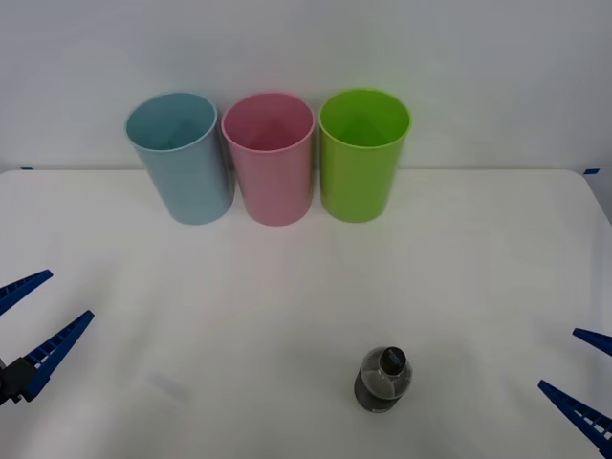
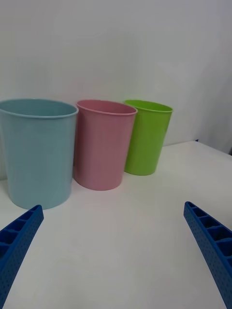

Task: Grasp the object on the table and drop it into the matching bin: aluminum can to the light blue bin, PET bottle to the pink bin.

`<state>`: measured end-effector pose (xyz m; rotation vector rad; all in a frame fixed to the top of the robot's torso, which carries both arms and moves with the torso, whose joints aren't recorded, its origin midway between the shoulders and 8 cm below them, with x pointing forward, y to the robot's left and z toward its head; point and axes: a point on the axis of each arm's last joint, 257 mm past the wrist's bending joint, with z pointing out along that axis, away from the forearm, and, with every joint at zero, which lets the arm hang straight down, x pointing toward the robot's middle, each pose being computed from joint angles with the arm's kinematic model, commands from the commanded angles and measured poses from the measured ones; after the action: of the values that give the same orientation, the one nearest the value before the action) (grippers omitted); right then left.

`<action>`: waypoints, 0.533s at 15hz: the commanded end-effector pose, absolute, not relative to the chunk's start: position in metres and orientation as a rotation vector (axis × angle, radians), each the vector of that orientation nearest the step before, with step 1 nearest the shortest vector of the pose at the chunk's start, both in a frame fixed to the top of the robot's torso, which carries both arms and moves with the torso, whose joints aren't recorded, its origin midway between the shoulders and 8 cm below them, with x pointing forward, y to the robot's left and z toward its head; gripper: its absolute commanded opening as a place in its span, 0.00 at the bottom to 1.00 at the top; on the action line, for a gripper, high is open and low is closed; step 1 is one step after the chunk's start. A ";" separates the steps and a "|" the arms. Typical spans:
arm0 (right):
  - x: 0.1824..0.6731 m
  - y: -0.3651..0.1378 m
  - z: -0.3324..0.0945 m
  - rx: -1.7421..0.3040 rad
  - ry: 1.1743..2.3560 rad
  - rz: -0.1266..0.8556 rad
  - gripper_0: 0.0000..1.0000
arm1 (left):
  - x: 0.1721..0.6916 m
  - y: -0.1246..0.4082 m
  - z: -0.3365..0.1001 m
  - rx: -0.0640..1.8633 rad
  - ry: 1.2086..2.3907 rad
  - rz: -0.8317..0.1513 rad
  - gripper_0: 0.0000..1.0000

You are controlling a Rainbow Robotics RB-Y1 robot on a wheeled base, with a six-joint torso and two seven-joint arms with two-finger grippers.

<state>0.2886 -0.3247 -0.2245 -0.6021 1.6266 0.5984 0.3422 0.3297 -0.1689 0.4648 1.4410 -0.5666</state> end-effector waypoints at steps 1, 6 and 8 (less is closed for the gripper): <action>0.279 -0.311 -0.232 -0.666 1.627 0.634 1.00 | 0.342 0.330 -0.169 0.465 1.441 -0.567 1.00; 0.269 -0.277 -0.248 -0.773 1.611 0.699 1.00 | 0.342 0.330 -0.169 0.465 1.441 -0.567 1.00; 0.266 -0.266 -0.256 -0.818 1.606 0.706 1.00 | 0.342 0.330 -0.169 0.465 1.441 -0.567 1.00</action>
<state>0.2673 -0.2708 -0.2522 -0.7993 1.6073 0.7035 0.3422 0.3297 -0.1689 0.4648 1.4410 -0.5666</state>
